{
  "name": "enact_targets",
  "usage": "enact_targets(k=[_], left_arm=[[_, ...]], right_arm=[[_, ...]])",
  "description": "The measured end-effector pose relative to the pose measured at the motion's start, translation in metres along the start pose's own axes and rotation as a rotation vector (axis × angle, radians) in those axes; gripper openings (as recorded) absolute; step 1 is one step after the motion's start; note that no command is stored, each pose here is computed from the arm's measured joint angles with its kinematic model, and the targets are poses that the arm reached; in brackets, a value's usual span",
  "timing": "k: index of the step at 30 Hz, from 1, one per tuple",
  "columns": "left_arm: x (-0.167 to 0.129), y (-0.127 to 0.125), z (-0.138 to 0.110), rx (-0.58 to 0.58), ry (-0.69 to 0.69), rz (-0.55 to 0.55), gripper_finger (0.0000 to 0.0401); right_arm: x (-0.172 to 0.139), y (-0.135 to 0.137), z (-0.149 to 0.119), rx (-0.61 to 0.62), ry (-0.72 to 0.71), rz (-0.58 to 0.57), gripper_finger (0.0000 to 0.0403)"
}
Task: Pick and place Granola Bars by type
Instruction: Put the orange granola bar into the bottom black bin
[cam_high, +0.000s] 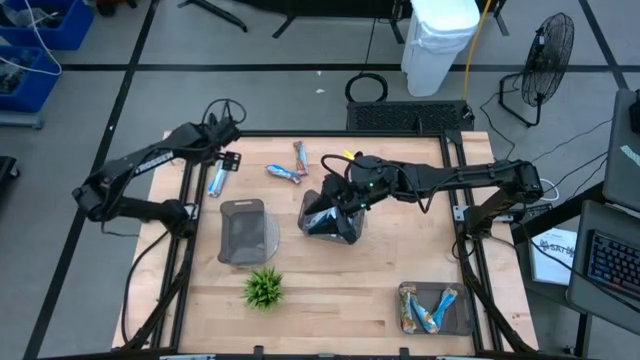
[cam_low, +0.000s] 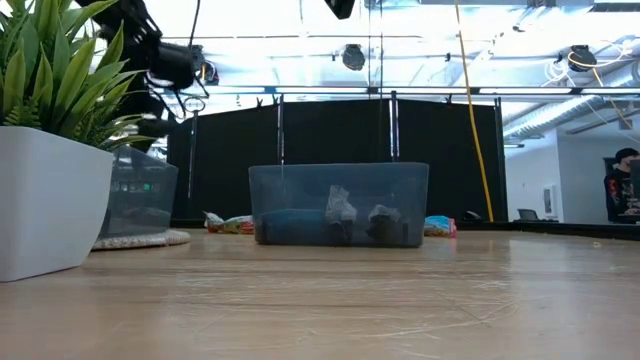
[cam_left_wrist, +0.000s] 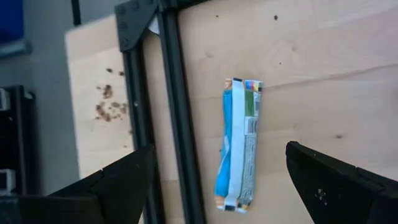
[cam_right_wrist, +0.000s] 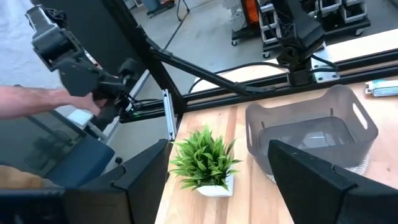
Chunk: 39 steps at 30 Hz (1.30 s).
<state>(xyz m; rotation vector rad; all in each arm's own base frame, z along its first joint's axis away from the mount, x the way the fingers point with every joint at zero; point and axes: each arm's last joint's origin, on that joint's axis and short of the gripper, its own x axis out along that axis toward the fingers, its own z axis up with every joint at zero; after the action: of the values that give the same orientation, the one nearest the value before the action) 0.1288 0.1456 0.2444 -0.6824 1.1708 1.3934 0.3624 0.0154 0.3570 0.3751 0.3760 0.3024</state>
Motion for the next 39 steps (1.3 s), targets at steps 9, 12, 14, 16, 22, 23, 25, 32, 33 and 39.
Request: enact_targets(k=[9,12,14,16,22,23,25,32,33,39], left_arm=[[0.051,-0.008,0.001,-0.017,0.179,-0.069,0.036],[0.068,-0.007,-0.009,-0.018,0.234,-0.065,0.036],[0.076,-0.006,-0.016,-0.013,0.253,-0.061,0.036],[0.084,-0.005,-0.021,0.003,0.27,-0.098,0.036],[0.098,-0.003,-0.031,-0.012,0.288,-0.141,0.036],[0.098,-0.004,-0.031,-0.013,0.285,-0.151,0.036],[0.1,-0.005,-0.032,-0.008,0.281,-0.187,0.036],[0.104,-0.005,-0.032,-0.008,0.281,-0.258,0.036],[0.104,-0.005,-0.032,-0.011,0.283,-0.262,0.036],[0.106,-0.002,-0.031,-0.006,0.299,-0.309,0.0332]], right_arm=[[0.0,0.0,0.0,0.0,0.0,-0.001,0.0267],[0.0,0.0,0.0,0.01,0.0,0.0,0.0267],[0.0,0.0,0.0,0.016,0.0,0.0,0.0267],[0.0,0.0,0.0,0.018,0.0,0.0,0.0267],[0.0,0.0,0.0,0.018,-0.001,0.0,0.0267],[0.0,0.0,0.0,0.018,-0.001,-0.001,0.0267],[0.0,0.0,0.0,0.018,-0.001,-0.001,0.0267],[0.0,0.0,0.0,0.018,-0.001,-0.001,0.0267],[0.0,0.0,0.0,0.018,-0.001,-0.001,0.0267],[0.0,0.0,0.0,0.018,-0.001,-0.002,0.0267]])
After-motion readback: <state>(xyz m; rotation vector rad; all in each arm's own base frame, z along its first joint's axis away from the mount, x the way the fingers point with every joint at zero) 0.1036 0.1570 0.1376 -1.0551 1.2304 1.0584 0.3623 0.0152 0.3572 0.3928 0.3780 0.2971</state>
